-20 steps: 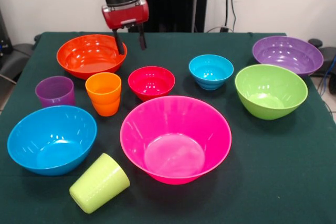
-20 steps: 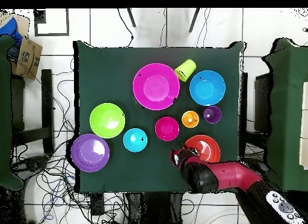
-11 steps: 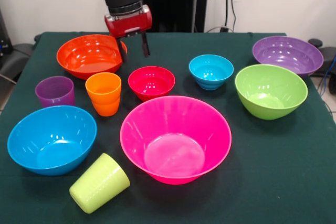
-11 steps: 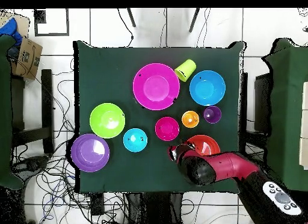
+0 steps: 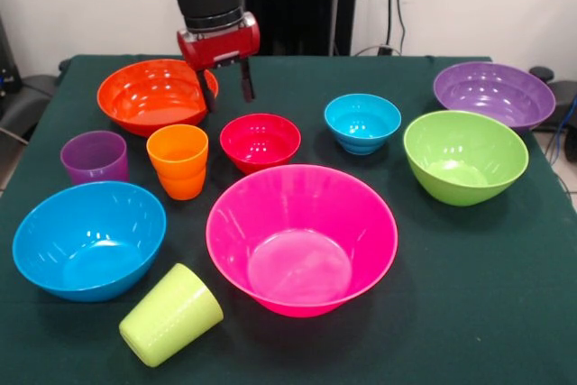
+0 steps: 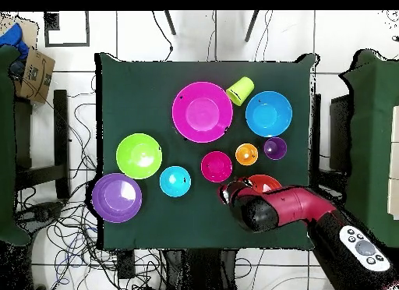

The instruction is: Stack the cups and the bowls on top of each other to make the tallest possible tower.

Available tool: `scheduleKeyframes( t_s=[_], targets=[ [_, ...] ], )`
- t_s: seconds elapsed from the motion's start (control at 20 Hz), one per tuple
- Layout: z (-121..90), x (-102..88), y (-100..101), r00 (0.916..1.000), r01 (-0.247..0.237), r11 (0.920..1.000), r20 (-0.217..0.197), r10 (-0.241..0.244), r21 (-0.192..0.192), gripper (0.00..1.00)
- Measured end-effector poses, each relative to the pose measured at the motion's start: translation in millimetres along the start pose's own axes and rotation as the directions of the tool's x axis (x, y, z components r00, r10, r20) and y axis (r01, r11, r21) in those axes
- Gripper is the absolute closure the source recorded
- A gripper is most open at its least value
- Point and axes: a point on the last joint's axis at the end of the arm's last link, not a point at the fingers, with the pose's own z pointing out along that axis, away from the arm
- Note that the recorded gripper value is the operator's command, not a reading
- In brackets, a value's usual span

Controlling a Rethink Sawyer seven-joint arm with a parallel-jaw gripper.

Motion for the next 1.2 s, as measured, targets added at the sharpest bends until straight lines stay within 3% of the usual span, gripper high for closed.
scheduleKeyframes(
  t_s=[0.5,0.75,1.2],
  targets=[
    [-28,-16.2,-14,0.9984,0.052,0.9952,-0.026,-0.05,0.082,0.0],
    [-50,-30.6,-28,0.9965,0.084,0.9845,-0.01,-0.083,0.154,0.0],
    [-54,-54.3,-41,0.9928,0.108,0.9765,0.032,-0.116,0.187,0.0]
  ],
)
